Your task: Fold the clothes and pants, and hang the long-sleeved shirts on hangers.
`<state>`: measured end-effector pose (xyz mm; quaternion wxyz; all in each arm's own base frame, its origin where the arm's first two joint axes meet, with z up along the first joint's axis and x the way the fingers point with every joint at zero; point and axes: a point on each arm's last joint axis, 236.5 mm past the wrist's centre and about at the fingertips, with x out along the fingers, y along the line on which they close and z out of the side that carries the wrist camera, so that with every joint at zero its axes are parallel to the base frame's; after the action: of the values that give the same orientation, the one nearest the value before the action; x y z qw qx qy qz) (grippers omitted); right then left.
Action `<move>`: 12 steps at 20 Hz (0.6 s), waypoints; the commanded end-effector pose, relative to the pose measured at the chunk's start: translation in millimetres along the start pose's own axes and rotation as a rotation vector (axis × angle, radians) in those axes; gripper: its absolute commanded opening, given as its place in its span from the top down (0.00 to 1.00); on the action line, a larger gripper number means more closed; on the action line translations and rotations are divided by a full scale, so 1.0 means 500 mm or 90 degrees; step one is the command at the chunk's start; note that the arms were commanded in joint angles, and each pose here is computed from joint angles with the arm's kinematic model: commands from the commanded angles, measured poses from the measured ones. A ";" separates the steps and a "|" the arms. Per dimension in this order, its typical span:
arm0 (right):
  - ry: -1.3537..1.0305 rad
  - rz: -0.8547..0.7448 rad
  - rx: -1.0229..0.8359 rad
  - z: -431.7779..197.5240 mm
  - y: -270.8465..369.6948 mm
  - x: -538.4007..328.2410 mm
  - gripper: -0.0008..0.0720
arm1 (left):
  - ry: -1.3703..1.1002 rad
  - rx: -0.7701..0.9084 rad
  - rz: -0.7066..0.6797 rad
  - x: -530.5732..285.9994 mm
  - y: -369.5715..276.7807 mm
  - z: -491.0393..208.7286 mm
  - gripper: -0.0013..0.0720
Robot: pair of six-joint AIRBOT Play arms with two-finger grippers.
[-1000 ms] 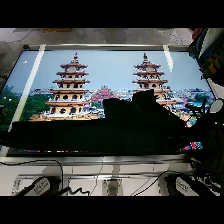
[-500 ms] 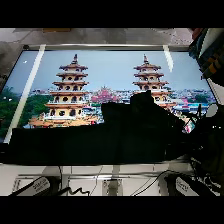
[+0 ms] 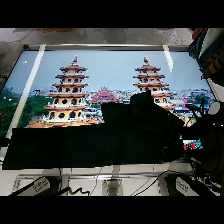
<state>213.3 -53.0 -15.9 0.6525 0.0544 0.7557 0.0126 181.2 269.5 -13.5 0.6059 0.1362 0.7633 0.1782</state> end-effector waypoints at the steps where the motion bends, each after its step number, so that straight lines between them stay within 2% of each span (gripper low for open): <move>1: -0.175 -0.054 -0.004 0.127 -0.035 -0.076 0.94 | -0.087 -0.017 0.039 -0.062 0.010 0.087 0.96; 4: -0.302 -0.099 -0.008 0.209 -0.062 -0.166 0.94 | -0.219 -0.021 0.074 -0.160 -0.002 0.205 0.96; 6: -0.327 -0.112 -0.009 0.224 -0.069 -0.187 0.94 | -0.328 -0.020 0.058 -0.237 -0.057 0.292 0.96; 11: -0.318 -0.112 -0.010 0.218 -0.069 -0.183 0.94 | -0.559 0.049 -0.131 -0.429 -0.340 0.427 0.95; 12: -0.318 -0.112 -0.010 0.218 -0.069 -0.183 0.94 | -0.598 0.057 -0.195 -0.476 -0.410 0.436 0.92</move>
<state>326.7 -99.8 50.8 0.8114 -0.0116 0.5822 -0.0492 408.4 109.4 45.2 0.8390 0.1815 0.5084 0.0687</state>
